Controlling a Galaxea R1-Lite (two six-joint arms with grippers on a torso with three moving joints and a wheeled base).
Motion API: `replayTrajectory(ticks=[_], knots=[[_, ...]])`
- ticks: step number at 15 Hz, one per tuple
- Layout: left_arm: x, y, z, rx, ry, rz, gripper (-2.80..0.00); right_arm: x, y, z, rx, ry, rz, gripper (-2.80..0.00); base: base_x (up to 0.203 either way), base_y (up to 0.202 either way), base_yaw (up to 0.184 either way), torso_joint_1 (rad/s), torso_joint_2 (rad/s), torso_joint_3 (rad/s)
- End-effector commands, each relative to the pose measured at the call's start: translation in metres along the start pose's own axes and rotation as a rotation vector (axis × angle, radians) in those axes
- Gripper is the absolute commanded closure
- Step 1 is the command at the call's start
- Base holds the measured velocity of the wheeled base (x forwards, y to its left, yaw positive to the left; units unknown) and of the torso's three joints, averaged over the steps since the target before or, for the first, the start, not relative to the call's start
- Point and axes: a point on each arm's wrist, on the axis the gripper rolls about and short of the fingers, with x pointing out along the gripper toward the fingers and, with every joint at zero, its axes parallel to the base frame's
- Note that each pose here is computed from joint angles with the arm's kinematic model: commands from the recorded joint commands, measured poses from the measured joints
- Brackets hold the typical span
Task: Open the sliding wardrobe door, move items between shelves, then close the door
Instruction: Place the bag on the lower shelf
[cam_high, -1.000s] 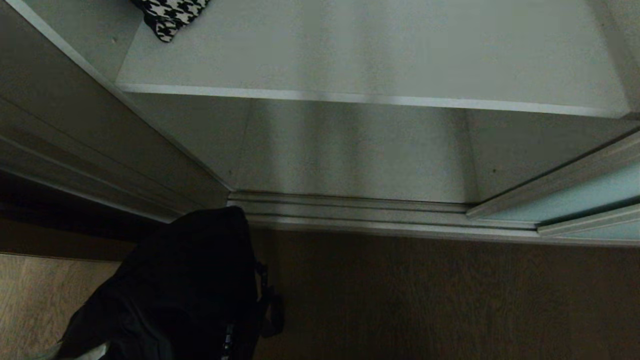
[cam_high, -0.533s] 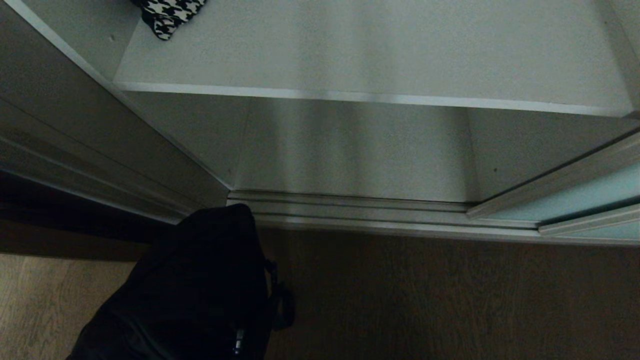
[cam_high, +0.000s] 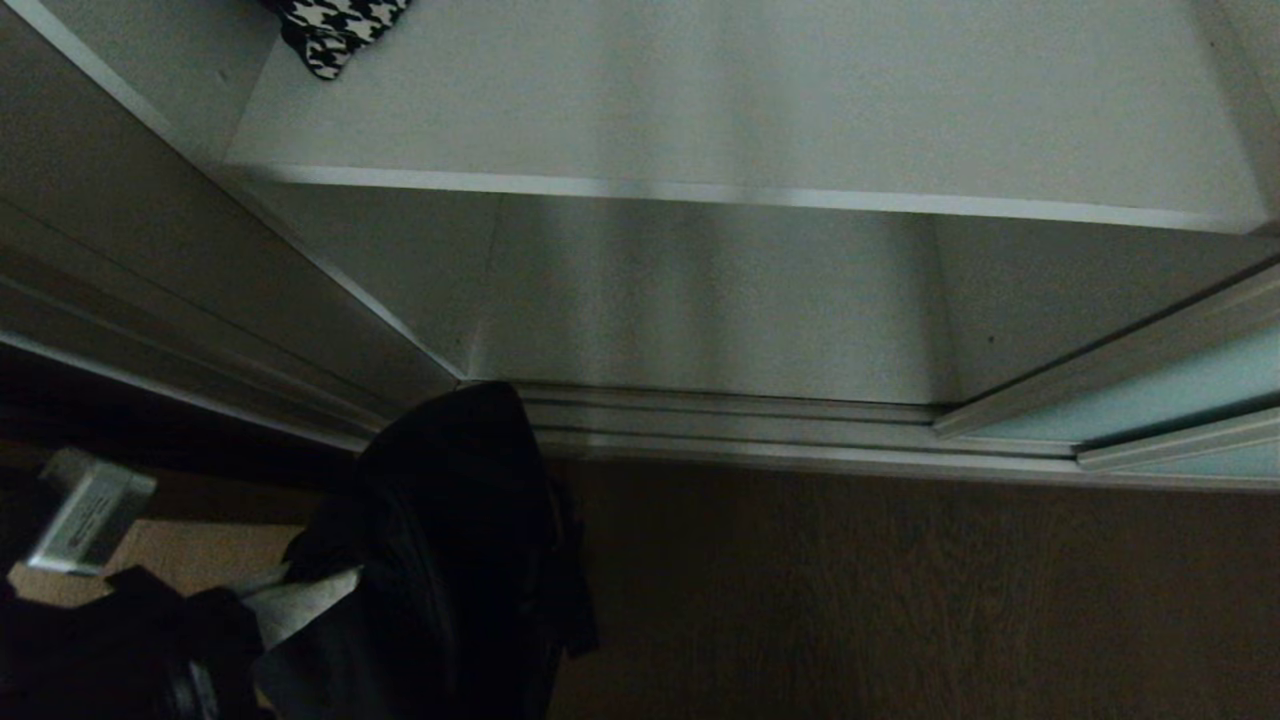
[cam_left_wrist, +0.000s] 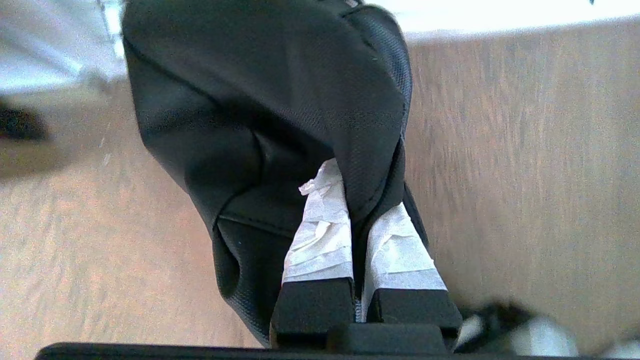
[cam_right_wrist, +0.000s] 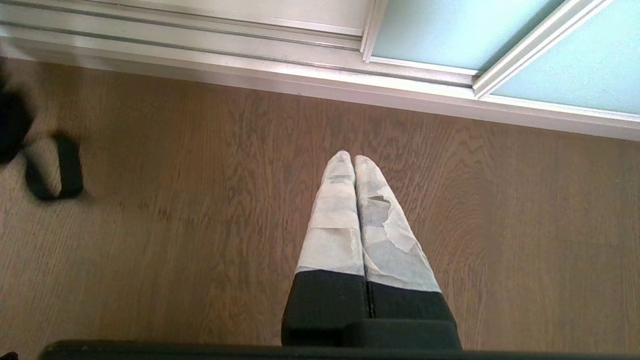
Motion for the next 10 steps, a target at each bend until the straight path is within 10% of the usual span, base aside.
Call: replayTrajectory(ticks=[1, 10], knots=[[0.052, 0.008, -0.005, -0.039, 0.057, -0.001, 0.00, 0.000, 0.000, 0.000, 0.000, 0.000, 0.001, 0.00, 0.000, 0.000, 0.000, 0.000, 0.00, 0.000], [0.155, -0.031, -0.027, -0.122, -0.165, 0.192, 0.00, 0.000, 0.000, 0.000, 0.000, 0.001, 0.000, 0.00, 0.000, 0.000, 0.000, 0.000, 0.00, 0.000]])
